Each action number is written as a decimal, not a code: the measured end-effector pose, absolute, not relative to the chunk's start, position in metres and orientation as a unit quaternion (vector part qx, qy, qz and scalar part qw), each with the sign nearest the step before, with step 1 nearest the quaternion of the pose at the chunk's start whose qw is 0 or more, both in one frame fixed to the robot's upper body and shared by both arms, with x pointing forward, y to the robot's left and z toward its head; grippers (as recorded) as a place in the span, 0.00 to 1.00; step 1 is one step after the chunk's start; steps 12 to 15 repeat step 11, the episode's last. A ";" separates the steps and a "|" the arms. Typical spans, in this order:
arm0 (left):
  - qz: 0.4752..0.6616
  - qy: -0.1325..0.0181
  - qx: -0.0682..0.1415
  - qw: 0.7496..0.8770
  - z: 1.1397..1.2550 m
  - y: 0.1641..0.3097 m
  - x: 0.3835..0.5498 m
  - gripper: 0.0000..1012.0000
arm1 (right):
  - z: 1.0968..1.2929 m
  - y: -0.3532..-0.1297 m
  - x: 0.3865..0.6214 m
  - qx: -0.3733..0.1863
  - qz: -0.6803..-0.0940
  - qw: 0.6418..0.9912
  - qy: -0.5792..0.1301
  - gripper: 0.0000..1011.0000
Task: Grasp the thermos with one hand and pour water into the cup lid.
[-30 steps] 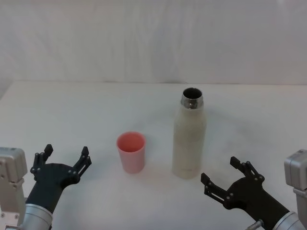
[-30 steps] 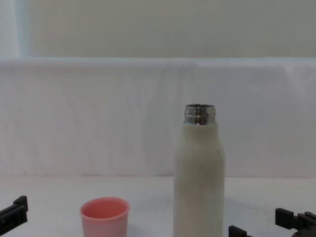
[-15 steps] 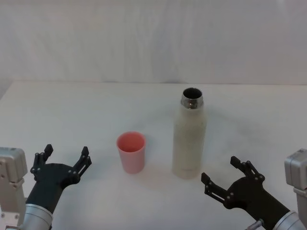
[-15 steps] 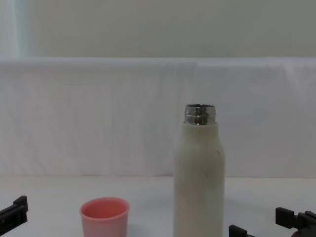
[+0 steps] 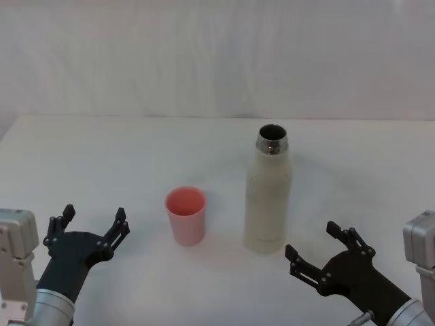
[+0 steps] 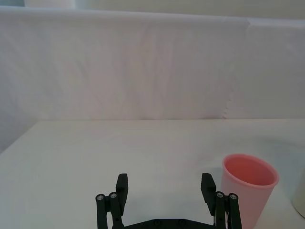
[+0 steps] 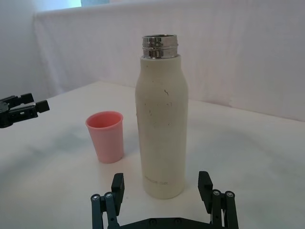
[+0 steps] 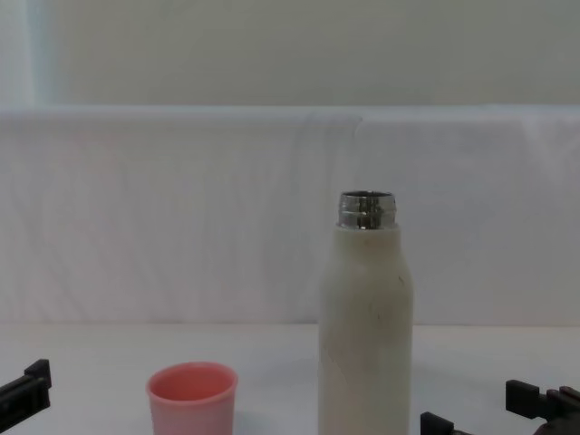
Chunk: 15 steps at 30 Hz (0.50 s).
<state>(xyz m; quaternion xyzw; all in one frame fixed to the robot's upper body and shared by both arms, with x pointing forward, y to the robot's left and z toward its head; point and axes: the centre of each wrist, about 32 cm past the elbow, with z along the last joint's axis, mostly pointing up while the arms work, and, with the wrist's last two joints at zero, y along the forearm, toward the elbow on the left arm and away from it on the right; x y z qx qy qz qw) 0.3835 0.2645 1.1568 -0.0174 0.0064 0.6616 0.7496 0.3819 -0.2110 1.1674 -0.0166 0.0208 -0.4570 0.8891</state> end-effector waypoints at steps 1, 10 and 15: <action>0.662 0.006 -0.017 0.750 1.157 0.265 0.384 0.99 | 1.167 -0.211 0.382 -0.017 -0.457 0.889 0.021 0.99; 0.662 0.006 -0.017 0.750 1.157 0.265 0.383 0.99 | 1.167 -0.211 0.382 -0.017 -0.457 0.889 0.021 0.99; 0.662 0.006 -0.017 0.750 1.157 0.265 0.384 0.99 | 1.167 -0.211 0.382 -0.017 -0.457 0.889 0.021 0.99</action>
